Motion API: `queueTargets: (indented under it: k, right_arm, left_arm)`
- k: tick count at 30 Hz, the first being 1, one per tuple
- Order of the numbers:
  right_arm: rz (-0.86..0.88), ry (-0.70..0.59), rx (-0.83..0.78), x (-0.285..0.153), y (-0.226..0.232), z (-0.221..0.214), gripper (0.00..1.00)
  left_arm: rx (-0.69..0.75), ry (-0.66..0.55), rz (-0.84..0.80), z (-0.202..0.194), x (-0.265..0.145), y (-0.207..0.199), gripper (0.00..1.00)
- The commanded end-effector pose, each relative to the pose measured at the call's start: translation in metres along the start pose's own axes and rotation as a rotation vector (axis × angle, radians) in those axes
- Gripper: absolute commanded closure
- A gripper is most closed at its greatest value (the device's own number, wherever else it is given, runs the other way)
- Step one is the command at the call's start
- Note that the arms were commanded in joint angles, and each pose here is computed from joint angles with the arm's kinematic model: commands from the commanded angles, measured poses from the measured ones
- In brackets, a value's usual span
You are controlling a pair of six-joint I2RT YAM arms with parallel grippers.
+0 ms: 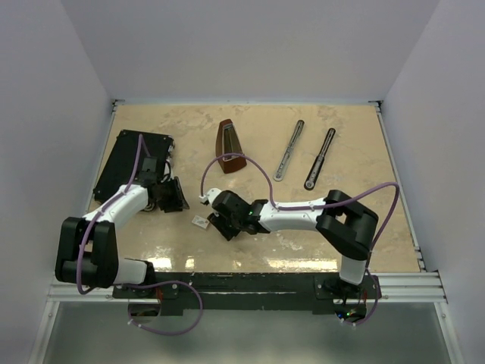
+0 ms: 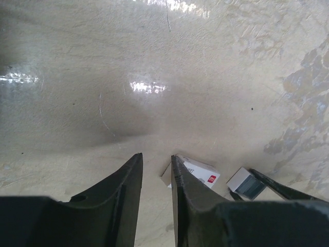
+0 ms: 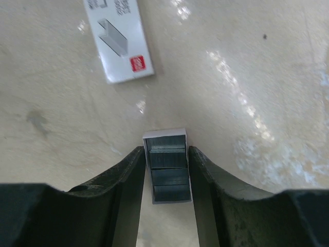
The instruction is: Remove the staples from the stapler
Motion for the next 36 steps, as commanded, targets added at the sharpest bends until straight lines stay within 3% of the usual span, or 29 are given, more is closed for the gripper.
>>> queueTargets:
  k: [1, 7, 12, 15, 17, 31, 36]
  right_arm:
    - [0.031, 0.015, 0.027, 0.012, 0.015, 0.004, 0.58]
    - [0.014, 0.008, 0.014, 0.005, 0.014, 0.008, 0.48]
    - [0.015, 0.019, 0.001, -0.004, 0.01, 0.0, 0.48]
    - [0.012, 0.041, 0.01, -0.004, 0.007, -0.01, 0.5]
    - [0.013, 0.05, 0.015, -0.006, 0.006, -0.016, 0.56]
    - [0.014, 0.026, 0.024, -0.006, 0.009, -0.019, 0.61]
    - [0.024, 0.026, 0.014, 0.0, 0.017, -0.011, 0.73]
  left_arm:
    - [-0.015, 0.01, -0.017, 0.0, 0.004, 0.001, 0.68]
    - [0.006, -0.014, -0.039, 0.0, 0.002, -0.001, 0.68]
    - [0.014, -0.008, -0.071, -0.001, 0.004, -0.002, 0.67]
    - [0.017, 0.0, -0.075, -0.001, 0.005, -0.002, 0.67]
    - [0.014, 0.005, -0.077, -0.002, 0.006, -0.002, 0.67]
    - [-0.018, -0.001, -0.04, -0.001, -0.003, -0.003, 0.63]
    - [-0.023, 0.005, -0.035, -0.004, -0.004, -0.002, 0.64]
Point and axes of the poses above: each gripper's point midway between its finger pads, its own x axis out along the fingers, its own y axis along the line the jaws close on, z = x × y, the point moved 9 cm from there along -x, back along the fingers, and after that the axes turned 8 degrees about x, right-handed, at the moved point
